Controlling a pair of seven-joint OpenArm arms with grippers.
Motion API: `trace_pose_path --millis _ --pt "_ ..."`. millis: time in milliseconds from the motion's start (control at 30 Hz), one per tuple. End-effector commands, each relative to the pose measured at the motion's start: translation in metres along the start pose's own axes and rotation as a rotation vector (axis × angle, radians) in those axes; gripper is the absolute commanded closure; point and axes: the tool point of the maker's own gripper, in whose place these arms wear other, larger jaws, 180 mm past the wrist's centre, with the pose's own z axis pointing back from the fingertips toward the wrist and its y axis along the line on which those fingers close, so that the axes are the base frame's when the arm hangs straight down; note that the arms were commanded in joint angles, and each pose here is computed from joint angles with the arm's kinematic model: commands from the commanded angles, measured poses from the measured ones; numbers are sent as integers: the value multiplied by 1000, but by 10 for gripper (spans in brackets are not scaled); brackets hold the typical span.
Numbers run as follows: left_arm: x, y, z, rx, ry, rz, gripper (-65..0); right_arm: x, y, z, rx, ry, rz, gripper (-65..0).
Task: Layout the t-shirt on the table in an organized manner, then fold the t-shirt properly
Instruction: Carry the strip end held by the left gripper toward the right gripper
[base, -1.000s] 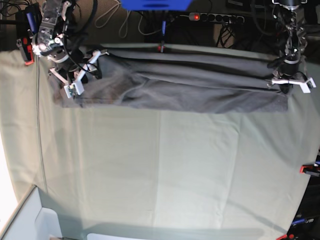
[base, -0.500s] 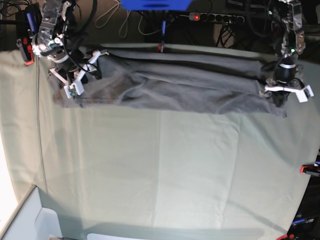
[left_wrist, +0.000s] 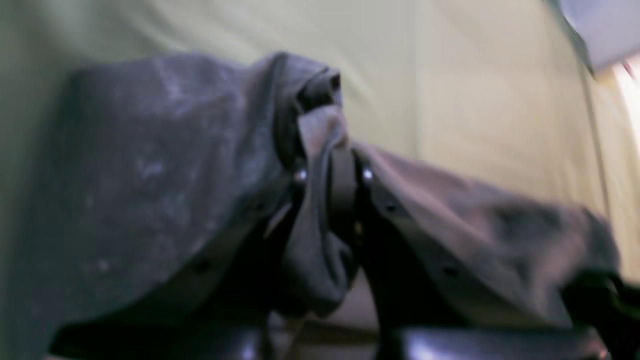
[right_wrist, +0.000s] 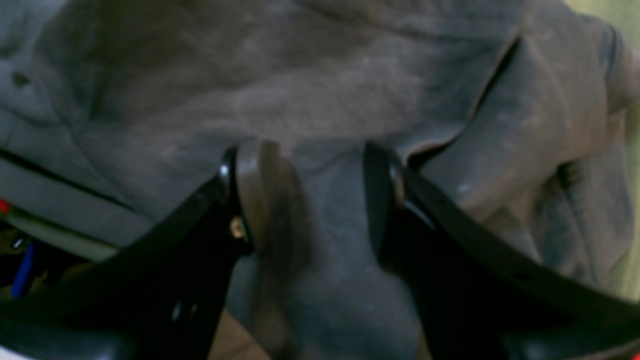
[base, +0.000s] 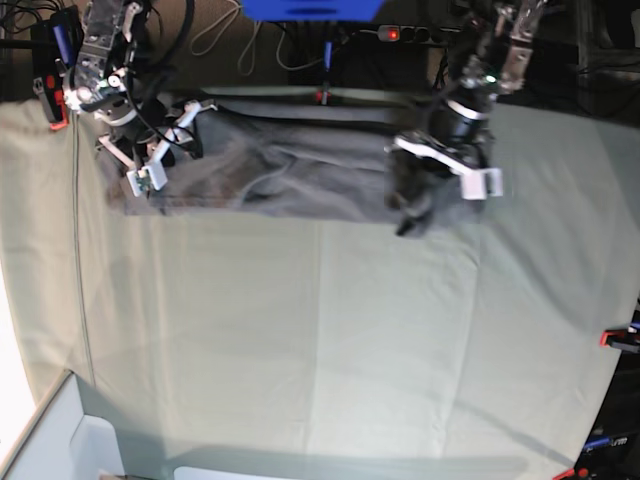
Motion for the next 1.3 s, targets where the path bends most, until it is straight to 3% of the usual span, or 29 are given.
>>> trace_pose_path --millis 0,367,600,700,833,900,1100,1267 --pt "13 -15 -4 -47 -42 -13 0 13 -1 3 1 -46 7 -273" --pt "-16 -93 -16 -256 44 -63 0 13 -1 3 2 -45 9 -273" --pt "-38 -102 -22 -288 108 -98 -2 13 -1 3 2 -45 9 -275" --pt "-51 -111 -20 -316 141 -114 -61 13 -2 3 1 -45 10 -275" --pt "-54 -116 -17 -331 148 -123 -264 13 -2 3 1 -45 10 -276" --pt "-53 -118 -17 -338 143 -135 -334 13 -2 3 1 -45 10 -277" --pt "-53 -120 -15 -345 138 -147 -353 16 -3 5 -5 -52 13 -277" --pt "-26 -137 -7 -394 71 -147 -354 42 -21 25 -78 -129 32 -277"
